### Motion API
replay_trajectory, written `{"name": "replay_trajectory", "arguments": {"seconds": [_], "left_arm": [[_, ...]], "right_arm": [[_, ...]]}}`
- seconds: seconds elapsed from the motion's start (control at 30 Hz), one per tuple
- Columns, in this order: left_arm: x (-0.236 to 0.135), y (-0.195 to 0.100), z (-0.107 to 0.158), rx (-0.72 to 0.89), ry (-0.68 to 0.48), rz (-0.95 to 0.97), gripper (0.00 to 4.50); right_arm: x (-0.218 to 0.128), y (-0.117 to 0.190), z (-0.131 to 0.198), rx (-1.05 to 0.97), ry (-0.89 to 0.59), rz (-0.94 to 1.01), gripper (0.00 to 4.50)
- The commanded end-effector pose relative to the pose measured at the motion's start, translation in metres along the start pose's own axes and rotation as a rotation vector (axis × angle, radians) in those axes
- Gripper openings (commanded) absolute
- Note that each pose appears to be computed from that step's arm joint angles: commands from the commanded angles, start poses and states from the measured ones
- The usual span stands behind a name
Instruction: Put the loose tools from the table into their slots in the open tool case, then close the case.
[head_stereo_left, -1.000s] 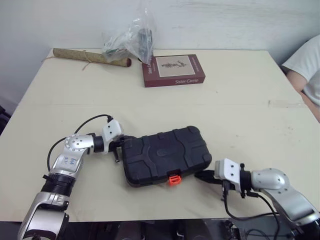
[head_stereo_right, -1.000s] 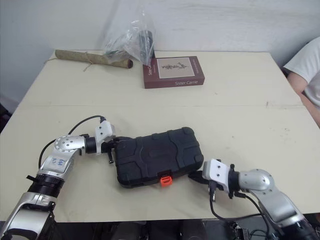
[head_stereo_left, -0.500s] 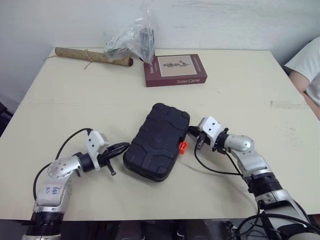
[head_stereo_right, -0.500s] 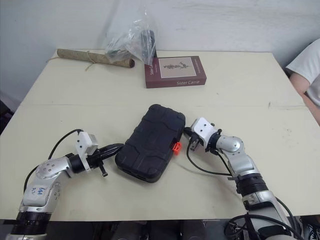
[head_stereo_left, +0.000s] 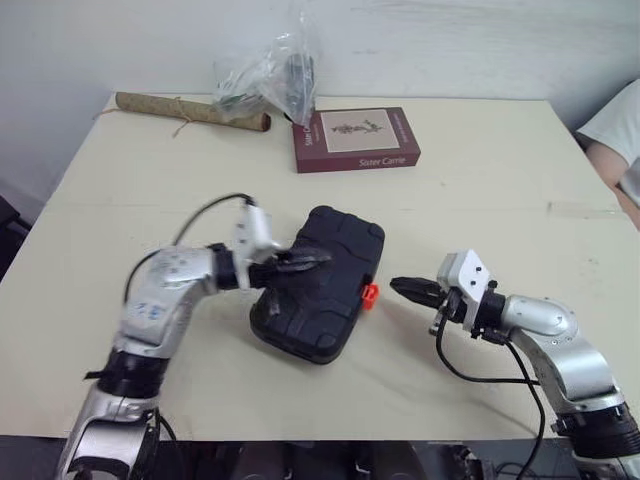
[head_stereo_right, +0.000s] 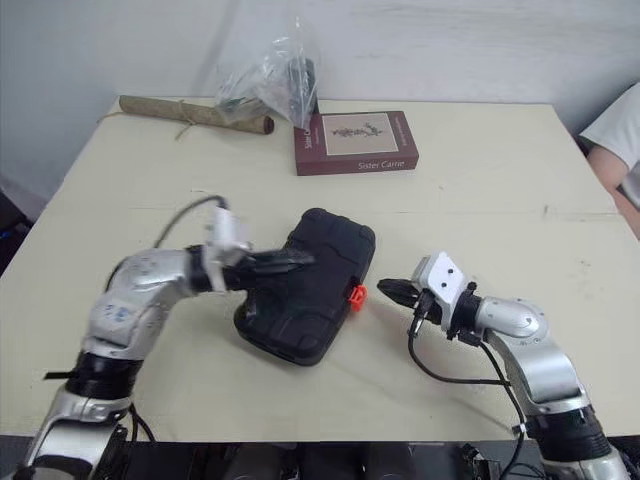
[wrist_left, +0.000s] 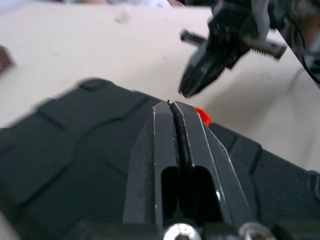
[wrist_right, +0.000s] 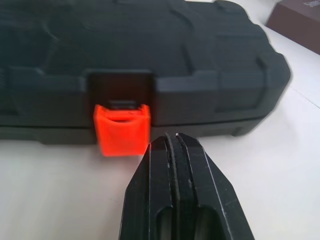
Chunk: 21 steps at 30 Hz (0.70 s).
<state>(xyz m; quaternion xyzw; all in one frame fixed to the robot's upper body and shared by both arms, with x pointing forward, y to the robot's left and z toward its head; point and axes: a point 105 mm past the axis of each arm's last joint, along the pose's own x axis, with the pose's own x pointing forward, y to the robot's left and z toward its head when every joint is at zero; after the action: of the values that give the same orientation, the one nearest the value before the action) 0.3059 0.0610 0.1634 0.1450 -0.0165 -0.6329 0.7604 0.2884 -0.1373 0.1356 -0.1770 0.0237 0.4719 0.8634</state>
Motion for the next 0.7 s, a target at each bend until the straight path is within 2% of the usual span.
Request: {"name": "replay_trajectory", "arguments": {"seconds": [0.03,0.23,0.4,0.6,0.7], "left_arm": [[0.016,0.002,-0.018,0.033,0.117,-0.028,0.04],[0.017,-0.003,-0.046,-0.012,0.235,-0.03,0.04],[0.015,-0.007,-0.055,-0.06,0.242,-0.008,0.04],[0.012,-0.004,-0.057,-0.071,0.245,0.017,0.04],[0.012,-0.003,-0.058,-0.073,0.249,0.022,0.04]], "right_arm": [[0.005,0.005,0.017,-0.04,-0.022,-0.011,0.0],[0.015,0.014,0.021,-0.063,-0.006,0.001,0.0],[0.021,0.02,0.015,-0.06,0.019,0.018,0.0],[0.005,0.024,-0.012,-0.051,0.146,0.051,0.0],[0.004,0.025,-0.019,-0.015,0.148,0.044,0.0]]}}
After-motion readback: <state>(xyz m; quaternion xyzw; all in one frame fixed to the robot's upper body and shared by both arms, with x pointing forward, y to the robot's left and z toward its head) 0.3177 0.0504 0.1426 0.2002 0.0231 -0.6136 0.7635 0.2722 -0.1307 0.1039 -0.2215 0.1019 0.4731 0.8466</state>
